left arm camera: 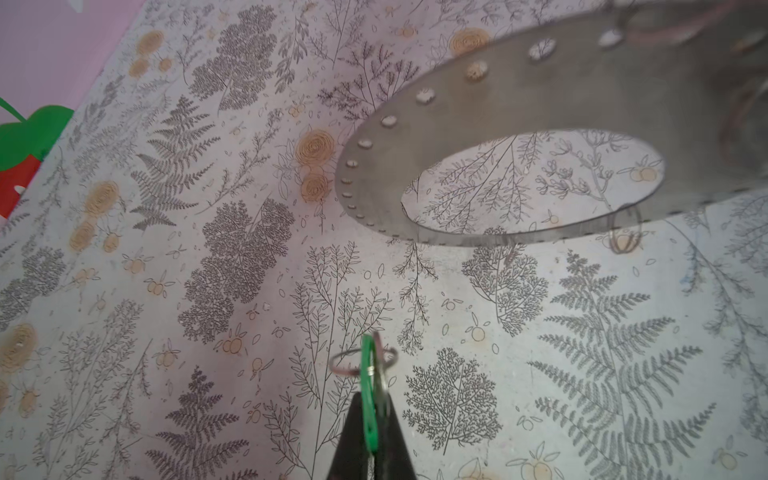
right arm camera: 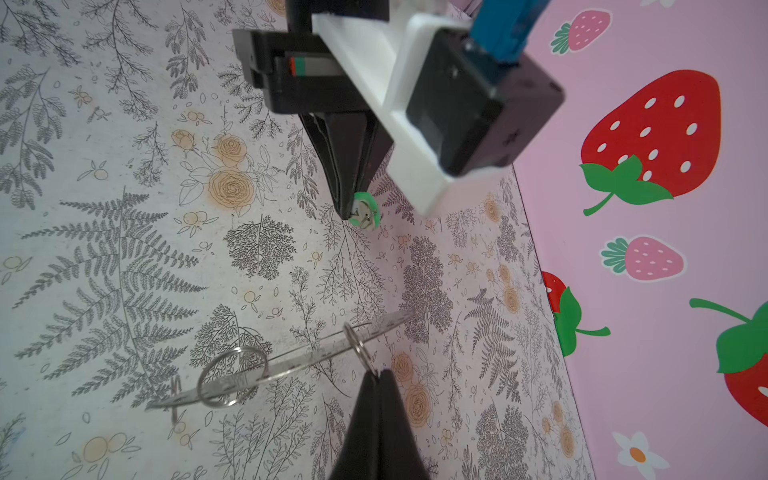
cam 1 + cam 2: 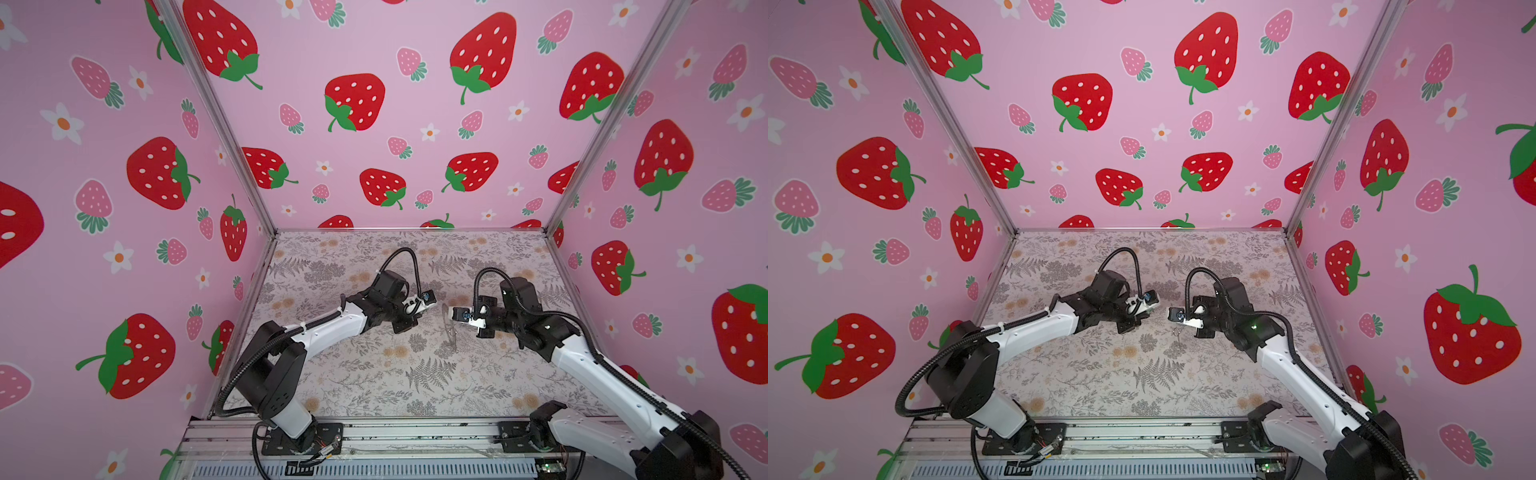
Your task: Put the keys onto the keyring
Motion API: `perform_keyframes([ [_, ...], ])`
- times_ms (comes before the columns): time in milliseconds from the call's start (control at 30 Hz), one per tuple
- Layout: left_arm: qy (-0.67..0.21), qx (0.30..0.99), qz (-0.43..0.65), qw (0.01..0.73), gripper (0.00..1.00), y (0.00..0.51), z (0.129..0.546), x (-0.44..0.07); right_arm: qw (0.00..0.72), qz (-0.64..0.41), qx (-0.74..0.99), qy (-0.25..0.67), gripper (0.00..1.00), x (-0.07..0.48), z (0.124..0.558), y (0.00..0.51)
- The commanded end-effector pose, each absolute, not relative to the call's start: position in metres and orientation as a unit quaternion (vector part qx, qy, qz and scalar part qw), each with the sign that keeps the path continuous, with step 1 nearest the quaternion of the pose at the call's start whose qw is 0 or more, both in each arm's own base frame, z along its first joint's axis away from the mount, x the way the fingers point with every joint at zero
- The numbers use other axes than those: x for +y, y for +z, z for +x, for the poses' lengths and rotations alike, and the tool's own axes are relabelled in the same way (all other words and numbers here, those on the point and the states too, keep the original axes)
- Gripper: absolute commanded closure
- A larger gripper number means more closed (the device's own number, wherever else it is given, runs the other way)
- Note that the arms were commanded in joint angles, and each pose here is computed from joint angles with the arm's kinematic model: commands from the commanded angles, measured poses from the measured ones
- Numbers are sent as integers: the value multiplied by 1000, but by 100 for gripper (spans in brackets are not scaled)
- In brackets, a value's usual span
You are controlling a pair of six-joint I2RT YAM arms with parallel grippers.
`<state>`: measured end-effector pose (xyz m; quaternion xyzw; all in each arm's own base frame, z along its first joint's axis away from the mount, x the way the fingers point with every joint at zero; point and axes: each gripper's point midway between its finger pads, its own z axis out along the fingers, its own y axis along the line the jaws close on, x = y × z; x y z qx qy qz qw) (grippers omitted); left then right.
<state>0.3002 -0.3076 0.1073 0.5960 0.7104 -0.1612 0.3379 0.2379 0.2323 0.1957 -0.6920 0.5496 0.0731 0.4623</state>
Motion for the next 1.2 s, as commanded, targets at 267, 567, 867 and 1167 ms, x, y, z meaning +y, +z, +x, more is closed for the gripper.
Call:
perform_keyframes([
  [267,-138,785,561,223,100,63,297,-295,462,-699,542,60,100,228,234,199],
  [567,-151,816,542,132,98,42,279,-287,454,-704,543,60,100,224,228,194],
  [867,-151,853,478,143,56,48,297,-275,456,-704,542,57,100,221,226,194],
  [1167,-164,841,477,197,50,76,312,-300,456,-702,545,41,100,215,226,196],
])
